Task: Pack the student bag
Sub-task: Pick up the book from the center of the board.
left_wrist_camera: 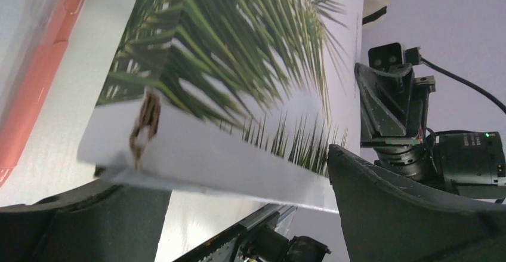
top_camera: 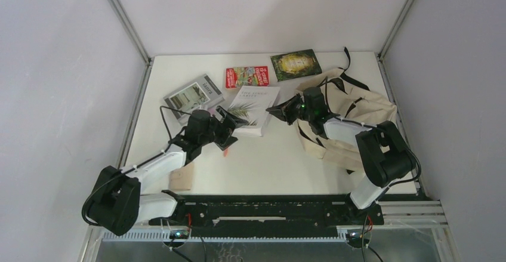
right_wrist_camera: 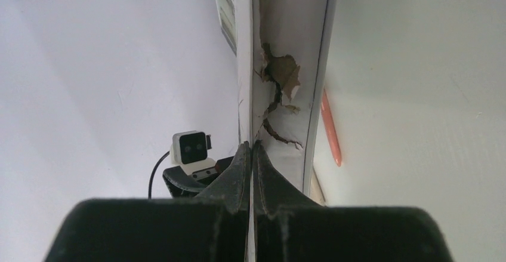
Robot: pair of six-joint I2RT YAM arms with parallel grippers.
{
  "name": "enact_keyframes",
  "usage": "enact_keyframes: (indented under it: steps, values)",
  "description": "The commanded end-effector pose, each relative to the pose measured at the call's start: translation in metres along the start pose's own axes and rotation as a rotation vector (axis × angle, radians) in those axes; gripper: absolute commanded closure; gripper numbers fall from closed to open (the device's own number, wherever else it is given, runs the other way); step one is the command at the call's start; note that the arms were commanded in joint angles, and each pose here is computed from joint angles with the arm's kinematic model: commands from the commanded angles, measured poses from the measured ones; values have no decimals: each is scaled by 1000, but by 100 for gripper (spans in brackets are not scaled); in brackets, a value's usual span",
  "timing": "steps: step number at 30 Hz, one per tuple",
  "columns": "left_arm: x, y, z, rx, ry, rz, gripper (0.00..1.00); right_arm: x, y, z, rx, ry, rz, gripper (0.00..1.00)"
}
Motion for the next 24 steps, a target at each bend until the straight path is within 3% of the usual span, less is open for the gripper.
enact_keyframes:
  steps: [1,7,12,21,22,24]
  values:
    - [-26,5,-29,86,9,-123,2,17,4,28,-116,9,77,100]
    - [-45,12,-48,129,0,-200,13,31,7,21,-114,-11,148,100]
    - [-56,15,-53,137,9,-217,37,46,12,15,-112,0,205,100]
    - [-76,48,-76,201,-71,-307,70,68,25,-1,-43,207,317,100]
    - [-78,52,-76,190,-77,-322,70,71,28,-5,-23,234,322,97]
    - [-85,62,-76,157,-96,-357,74,73,37,-9,12,299,310,78]
Point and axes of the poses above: each gripper's point midway between its finger pads, its own y axis back along the fingers, its own z axis along the line the jaws close on, x = y × z, the point moved 4 cm from there along y, back along the fingers, and after that the axes turned 10 degrees about -y, right-handed, at the moved point
